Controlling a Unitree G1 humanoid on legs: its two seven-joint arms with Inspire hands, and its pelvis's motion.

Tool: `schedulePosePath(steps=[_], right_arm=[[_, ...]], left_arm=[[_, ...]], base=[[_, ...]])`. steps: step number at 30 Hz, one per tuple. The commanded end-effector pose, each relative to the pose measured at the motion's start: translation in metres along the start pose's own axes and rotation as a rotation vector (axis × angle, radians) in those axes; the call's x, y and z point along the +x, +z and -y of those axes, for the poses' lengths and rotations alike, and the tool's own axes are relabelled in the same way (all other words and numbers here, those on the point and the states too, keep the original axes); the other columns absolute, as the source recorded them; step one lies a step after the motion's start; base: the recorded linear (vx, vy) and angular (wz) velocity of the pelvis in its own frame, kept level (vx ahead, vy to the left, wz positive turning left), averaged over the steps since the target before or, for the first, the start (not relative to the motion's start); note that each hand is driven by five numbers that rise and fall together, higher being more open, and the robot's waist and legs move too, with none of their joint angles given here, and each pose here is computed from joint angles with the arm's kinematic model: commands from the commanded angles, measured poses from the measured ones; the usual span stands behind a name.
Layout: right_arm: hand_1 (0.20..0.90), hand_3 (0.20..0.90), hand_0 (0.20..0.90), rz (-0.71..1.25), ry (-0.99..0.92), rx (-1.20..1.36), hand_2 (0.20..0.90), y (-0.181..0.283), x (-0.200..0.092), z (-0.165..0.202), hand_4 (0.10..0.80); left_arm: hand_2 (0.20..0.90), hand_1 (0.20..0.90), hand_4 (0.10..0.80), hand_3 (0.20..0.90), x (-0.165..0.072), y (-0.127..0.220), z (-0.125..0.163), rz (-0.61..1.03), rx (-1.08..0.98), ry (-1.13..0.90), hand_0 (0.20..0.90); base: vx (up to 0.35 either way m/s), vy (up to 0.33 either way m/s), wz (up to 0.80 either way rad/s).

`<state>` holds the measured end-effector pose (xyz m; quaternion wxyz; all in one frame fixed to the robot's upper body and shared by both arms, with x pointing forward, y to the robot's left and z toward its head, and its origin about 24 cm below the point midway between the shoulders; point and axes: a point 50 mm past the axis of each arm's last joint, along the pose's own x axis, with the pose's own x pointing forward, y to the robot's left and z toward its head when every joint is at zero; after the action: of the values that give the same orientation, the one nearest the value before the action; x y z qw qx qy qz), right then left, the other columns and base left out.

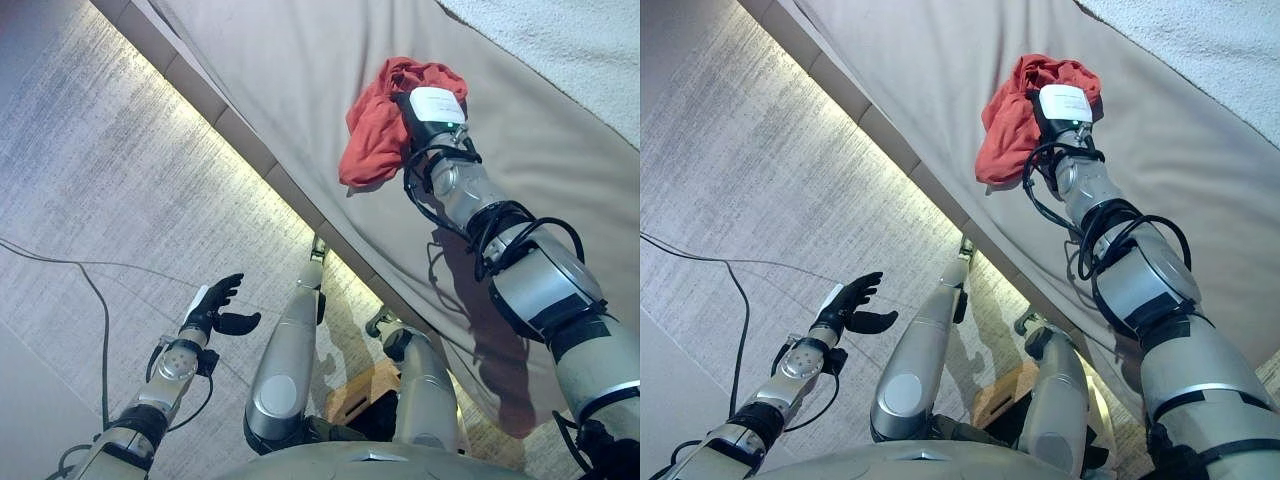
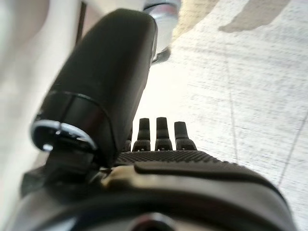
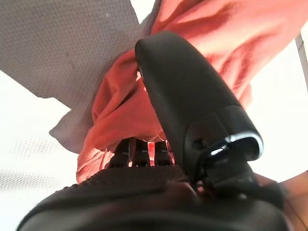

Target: Pick up the clothes from the bed and place them into the basket

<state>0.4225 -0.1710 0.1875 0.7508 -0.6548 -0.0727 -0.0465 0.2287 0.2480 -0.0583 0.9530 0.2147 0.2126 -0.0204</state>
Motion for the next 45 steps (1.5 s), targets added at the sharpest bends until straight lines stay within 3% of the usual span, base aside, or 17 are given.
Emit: schedulePosePath(steps=[1,13,22,29,33,35,39,45], right_arm=[[0.300,0.200,0.300,0.023,-0.171,-0.011,0.300,-0.001,0.009,0.046,0.100],[0.300,0.200,0.300,-0.083,-0.337,0.166,0.300,-0.034,0.003,0.061,0.100],[0.300,0.200,0.300,-0.139,-0.454,0.614,0.300,-0.072,-0.024,0.046,0.100],[0.300,0.200,0.300,-0.117,-0.424,0.952,0.300,-0.072,-0.090,-0.017,0.100],[0.300,0.200,0.300,-0.154,-0.463,1.125,0.300,-0.077,-0.152,-0.055,0.100],[0.300,0.200,0.300,-0.158,-0.454,1.172,0.300,-0.072,-0.169,-0.063,0.100],[0.300,0.200,0.300,-0.106,-0.422,1.215,0.300,-0.067,-0.185,-0.062,0.100],[0.300,0.200,0.300,-0.068,-0.396,1.291,0.300,-0.049,-0.178,-0.065,0.100]], left_arm=[[0.900,0.900,0.800,0.900,-0.012,-0.011,-0.002,-0.019,0.024,-0.014,0.900],[0.900,0.900,0.800,0.900,-0.014,-0.011,-0.001,-0.015,0.007,-0.012,0.900],[0.900,0.900,0.800,0.900,-0.026,-0.028,0.005,-0.083,-0.011,0.002,0.900],[0.900,0.900,0.800,0.900,-0.046,-0.058,0.039,-0.202,-0.053,-0.014,0.900],[0.900,0.900,0.800,0.900,-0.056,-0.070,0.060,-0.250,-0.086,-0.017,0.900],[0.900,0.900,0.800,0.900,-0.059,-0.074,0.068,-0.270,-0.082,-0.034,0.900],[0.900,0.900,0.800,0.900,-0.059,-0.076,0.078,-0.285,-0.101,-0.059,0.900],[0.900,0.900,0.800,0.900,-0.061,-0.077,0.095,-0.323,-0.190,-0.012,0.900]], base=[[-0.028,0.017,-0.06],[-0.007,0.005,-0.03],[-0.010,0.035,-0.11],[0.067,0.033,-0.21],[0.068,-0.002,-0.21],[0.038,0.003,-0.23],[0.018,0.058,-0.49],[0.054,0.080,-1.40]])
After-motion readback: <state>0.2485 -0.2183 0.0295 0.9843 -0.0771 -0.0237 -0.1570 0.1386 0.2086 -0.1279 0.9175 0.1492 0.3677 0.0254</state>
